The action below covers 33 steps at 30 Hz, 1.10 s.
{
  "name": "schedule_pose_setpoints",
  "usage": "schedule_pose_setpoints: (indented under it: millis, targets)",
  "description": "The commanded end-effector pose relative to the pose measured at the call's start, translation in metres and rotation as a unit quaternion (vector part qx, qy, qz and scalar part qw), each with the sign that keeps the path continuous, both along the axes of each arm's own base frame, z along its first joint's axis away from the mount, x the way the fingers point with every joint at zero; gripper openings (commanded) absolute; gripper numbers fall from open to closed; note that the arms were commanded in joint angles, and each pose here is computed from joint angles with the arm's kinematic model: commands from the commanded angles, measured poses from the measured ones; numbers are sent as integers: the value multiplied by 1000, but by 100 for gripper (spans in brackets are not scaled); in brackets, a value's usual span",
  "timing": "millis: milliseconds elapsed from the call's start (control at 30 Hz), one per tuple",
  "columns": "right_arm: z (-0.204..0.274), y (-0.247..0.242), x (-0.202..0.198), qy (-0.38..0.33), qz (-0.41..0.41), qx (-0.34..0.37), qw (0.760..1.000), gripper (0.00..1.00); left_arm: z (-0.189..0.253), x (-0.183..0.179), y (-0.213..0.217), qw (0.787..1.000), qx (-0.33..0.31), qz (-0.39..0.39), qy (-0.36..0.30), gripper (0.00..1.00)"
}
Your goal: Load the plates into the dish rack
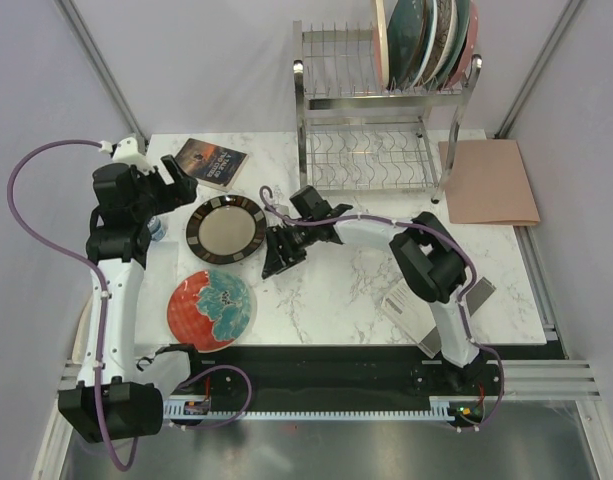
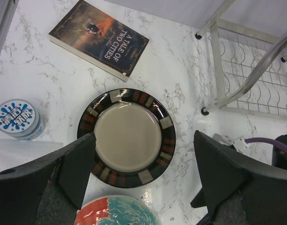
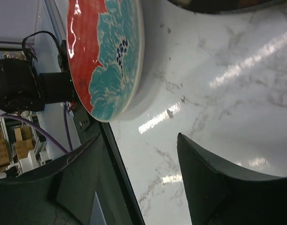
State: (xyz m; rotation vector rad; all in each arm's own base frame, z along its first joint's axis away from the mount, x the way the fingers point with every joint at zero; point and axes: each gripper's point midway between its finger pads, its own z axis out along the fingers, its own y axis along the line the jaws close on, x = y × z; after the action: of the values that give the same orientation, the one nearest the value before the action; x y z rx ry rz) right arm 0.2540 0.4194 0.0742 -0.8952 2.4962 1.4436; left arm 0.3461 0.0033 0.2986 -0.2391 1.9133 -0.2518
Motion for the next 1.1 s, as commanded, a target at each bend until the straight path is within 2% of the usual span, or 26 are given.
schedule_pose_setpoints:
  millis: [0,233,400,467,500,533,667,733,900,1000,1067]
  targets:
    - [22,45,6,1,11,65,998,72,-3,-15,10,1000,20,14,3,92]
    - [-19,76,-21,25,33,41,998,71,-16,-22,8,1000,1,13,16,92]
    - [-38,80,-30,26,34,20,999,70,-28,-27,9,999,-15,23,32,92]
    - [-43,82,-33,22,31,13,999,64,-36,-29,5,998,-32,21,42,90]
    - [-45,83,-33,20,30,11,999,57,-39,-30,4,998,-38,21,45,90]
    - [-45,85,-33,17,27,10,999,39,-44,-32,3,997,-45,21,54,88]
    - [-48,82,-24,-3,7,-5,1000,17,-67,-37,-5,993,-81,16,86,87]
    - [-44,73,-18,-11,-2,-15,1000,0,-75,-39,-8,991,-91,11,95,86]
    - [-33,27,4,-42,-31,-45,998,0,-106,-52,-27,983,-123,-25,135,84]
    - [-32,-30,26,-42,-65,-75,994,0,-129,-63,-37,976,-140,-43,160,84]
    - [-40,-62,22,-22,-75,-91,993,0,-149,-73,-49,968,-164,-68,178,84]
